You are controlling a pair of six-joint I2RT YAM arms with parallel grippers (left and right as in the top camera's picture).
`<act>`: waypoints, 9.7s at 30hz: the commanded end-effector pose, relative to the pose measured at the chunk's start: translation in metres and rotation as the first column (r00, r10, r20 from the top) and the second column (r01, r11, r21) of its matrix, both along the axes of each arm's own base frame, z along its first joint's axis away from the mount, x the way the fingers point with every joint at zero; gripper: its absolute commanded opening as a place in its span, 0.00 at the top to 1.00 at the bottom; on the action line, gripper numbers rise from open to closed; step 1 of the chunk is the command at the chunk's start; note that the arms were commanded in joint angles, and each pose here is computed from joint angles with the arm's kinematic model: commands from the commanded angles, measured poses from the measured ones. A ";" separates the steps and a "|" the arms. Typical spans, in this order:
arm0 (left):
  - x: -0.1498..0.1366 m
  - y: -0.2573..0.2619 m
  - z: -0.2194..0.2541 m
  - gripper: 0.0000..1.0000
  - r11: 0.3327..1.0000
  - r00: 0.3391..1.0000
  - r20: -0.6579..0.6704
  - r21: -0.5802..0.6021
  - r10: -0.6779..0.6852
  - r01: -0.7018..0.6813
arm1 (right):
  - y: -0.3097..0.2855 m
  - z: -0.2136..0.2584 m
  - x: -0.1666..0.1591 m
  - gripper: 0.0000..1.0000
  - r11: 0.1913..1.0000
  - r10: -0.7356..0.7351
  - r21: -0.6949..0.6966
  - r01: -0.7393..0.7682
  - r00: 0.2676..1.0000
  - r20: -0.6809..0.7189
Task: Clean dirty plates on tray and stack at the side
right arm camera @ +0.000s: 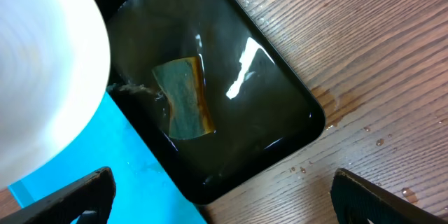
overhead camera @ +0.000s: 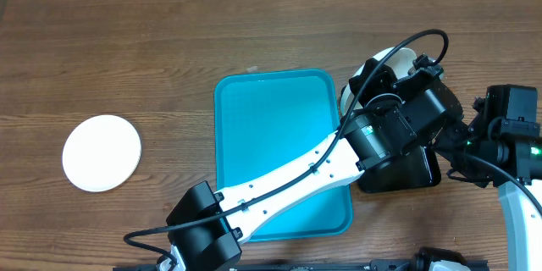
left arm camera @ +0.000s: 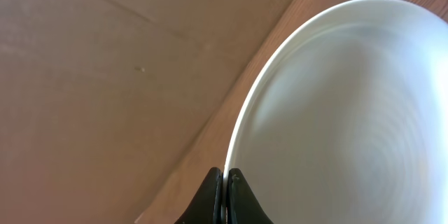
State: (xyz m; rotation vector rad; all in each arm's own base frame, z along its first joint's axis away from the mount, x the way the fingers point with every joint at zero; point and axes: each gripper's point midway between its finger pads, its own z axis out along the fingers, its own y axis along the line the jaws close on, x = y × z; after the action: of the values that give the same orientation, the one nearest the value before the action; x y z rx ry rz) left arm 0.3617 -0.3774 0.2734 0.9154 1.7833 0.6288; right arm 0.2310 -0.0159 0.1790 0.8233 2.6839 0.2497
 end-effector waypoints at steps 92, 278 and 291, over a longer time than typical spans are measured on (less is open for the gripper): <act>-0.118 0.573 -0.151 0.51 -0.499 0.256 -0.909 -0.398 0.329 -0.770 | 0.000 0.006 -0.002 0.00 1.000 0.009 -0.001 -0.009 1.000 0.008; -0.116 0.353 -0.119 0.00 0.556 0.970 0.131 -0.831 0.203 -0.004 | 0.051 -0.002 0.010 0.00 0.886 0.464 -0.441 -0.143 0.245 0.851; -0.116 0.353 -0.119 0.00 0.556 0.970 0.131 -0.831 0.203 -0.004 | 0.051 -0.002 0.010 0.00 0.886 0.464 -0.441 -0.143 0.245 0.851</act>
State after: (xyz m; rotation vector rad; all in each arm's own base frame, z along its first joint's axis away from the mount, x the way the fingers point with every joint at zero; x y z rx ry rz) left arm 0.2451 -0.0264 0.1555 0.0786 1.6526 -0.1079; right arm 0.2412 0.0351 0.1780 -0.0746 1.5781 0.3067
